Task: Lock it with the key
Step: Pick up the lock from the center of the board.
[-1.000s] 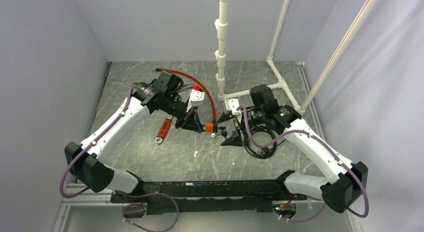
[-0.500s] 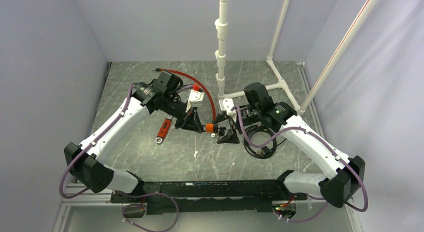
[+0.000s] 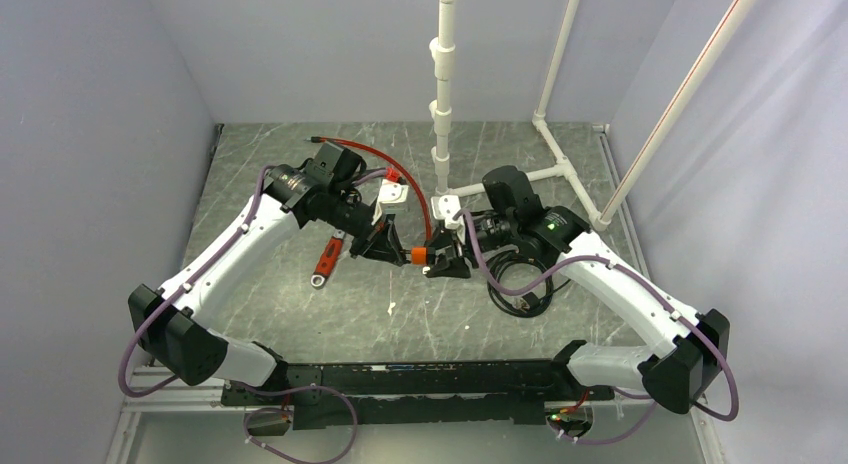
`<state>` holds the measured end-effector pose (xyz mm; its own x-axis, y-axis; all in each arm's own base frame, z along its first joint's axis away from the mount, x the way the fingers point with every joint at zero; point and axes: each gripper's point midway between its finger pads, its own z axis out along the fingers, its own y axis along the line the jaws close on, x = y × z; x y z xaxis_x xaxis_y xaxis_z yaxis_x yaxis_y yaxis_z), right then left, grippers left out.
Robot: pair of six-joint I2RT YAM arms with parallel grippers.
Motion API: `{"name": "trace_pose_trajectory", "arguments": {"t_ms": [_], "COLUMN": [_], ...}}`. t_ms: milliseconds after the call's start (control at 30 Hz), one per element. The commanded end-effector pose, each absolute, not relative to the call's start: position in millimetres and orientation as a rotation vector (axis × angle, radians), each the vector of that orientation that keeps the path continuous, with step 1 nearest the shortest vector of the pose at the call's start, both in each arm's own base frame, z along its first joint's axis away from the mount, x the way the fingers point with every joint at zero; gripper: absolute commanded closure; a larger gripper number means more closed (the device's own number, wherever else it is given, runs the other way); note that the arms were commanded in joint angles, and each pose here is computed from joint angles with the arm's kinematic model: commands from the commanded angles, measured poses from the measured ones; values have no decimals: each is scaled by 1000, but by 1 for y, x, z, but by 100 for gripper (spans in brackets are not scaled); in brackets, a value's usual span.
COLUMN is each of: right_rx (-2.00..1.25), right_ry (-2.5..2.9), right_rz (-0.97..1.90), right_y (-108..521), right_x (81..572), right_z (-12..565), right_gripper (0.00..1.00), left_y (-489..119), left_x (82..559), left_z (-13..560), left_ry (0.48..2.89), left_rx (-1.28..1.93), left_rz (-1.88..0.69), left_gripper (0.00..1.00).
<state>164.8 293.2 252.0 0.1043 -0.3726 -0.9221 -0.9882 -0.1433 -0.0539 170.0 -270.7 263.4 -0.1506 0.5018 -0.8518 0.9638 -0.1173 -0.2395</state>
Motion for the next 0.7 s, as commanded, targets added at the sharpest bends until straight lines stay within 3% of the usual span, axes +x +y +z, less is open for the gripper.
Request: {"name": "trace_pose_trajectory", "arguments": {"t_ms": [0, 100, 200, 267, 367, 667], "right_rx": [-1594, -1575, -1540, -1509, -1450, -1293], "right_ry": [1312, 1325, 1339, 1350, 1340, 1275], "right_rz": [1001, 993, 997, 1001, 1040, 1192], "right_y": [300, 300, 302, 302, 301, 301], "right_x": [172, 174, 177, 180, 180, 165], "right_z": [268, 268, 270, 273, 283, 318], "right_gripper": [56, 73, 100, 100, 100, 100], "left_y": [-274, -274, -271, -264, -252, -240], "left_x": [167, 168, 174, 178, 185, 182], "left_z": [280, 280, 282, 289, 299, 309], "left_ry": [1574, 1587, 1646, 1643, 1625, 1520], "left_rx": [1633, 1628, 1568, 1512, 1439, 1413], "left_rz": [-1229, -1220, -1201, -1216, -1198, -1081], "left_gripper": [100, 100, 62, 45, 40, 41]}}
